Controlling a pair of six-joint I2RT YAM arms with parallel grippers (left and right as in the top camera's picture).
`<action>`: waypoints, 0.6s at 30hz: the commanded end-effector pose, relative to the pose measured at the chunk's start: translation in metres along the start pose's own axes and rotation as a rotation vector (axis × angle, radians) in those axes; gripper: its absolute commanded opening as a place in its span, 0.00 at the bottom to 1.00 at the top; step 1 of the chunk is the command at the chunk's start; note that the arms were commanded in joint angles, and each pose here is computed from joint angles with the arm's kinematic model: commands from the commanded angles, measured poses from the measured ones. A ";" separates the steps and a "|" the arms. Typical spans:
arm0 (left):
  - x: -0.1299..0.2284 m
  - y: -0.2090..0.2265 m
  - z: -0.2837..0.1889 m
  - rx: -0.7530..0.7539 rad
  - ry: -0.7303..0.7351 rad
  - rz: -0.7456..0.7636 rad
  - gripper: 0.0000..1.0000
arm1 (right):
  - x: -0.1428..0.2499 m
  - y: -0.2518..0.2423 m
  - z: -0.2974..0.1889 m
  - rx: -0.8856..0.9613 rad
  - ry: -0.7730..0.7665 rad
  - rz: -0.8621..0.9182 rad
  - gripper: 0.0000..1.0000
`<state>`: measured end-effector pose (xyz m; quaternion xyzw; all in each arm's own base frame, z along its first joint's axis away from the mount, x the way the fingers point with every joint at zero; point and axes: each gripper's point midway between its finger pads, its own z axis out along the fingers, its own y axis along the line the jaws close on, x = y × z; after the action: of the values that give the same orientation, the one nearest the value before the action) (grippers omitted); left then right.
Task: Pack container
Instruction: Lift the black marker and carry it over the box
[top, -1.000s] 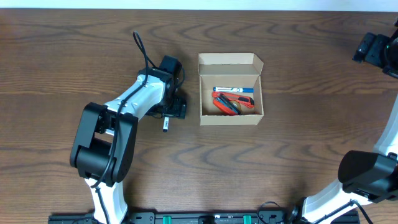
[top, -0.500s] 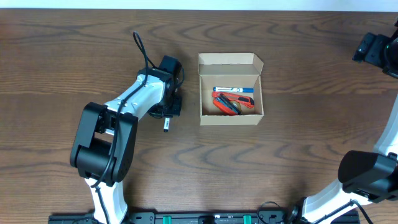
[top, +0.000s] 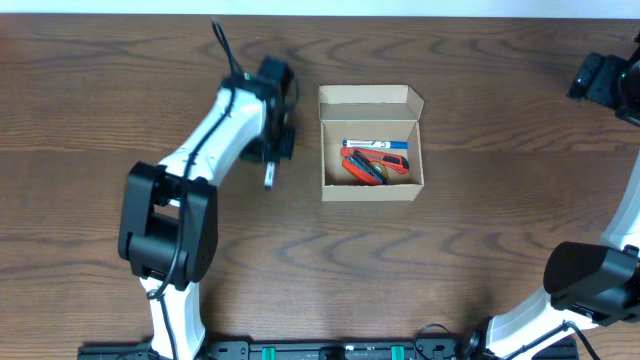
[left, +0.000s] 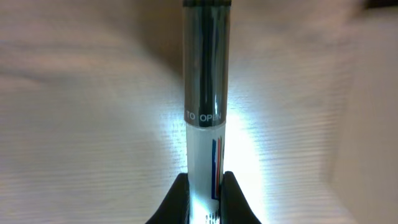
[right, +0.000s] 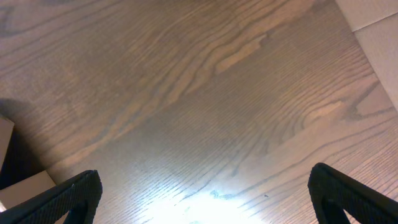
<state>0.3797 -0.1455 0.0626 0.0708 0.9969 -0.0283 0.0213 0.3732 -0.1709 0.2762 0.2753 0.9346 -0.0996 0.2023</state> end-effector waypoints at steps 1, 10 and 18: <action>-0.031 -0.005 -0.047 0.018 -0.114 0.042 0.06 | 0.001 -0.002 0.004 0.007 0.012 0.016 0.99; -0.037 -0.053 -0.118 0.256 -0.174 0.178 0.06 | 0.001 -0.002 0.004 0.007 0.012 0.016 0.99; -0.023 -0.099 -0.131 0.372 -0.169 0.300 0.06 | 0.001 -0.002 0.004 0.007 0.012 0.016 0.99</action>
<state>0.3927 -0.2151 0.1847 0.1771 0.9641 -0.1781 0.0861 0.3732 -0.1709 0.2762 0.2753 0.9346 -0.0996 0.2023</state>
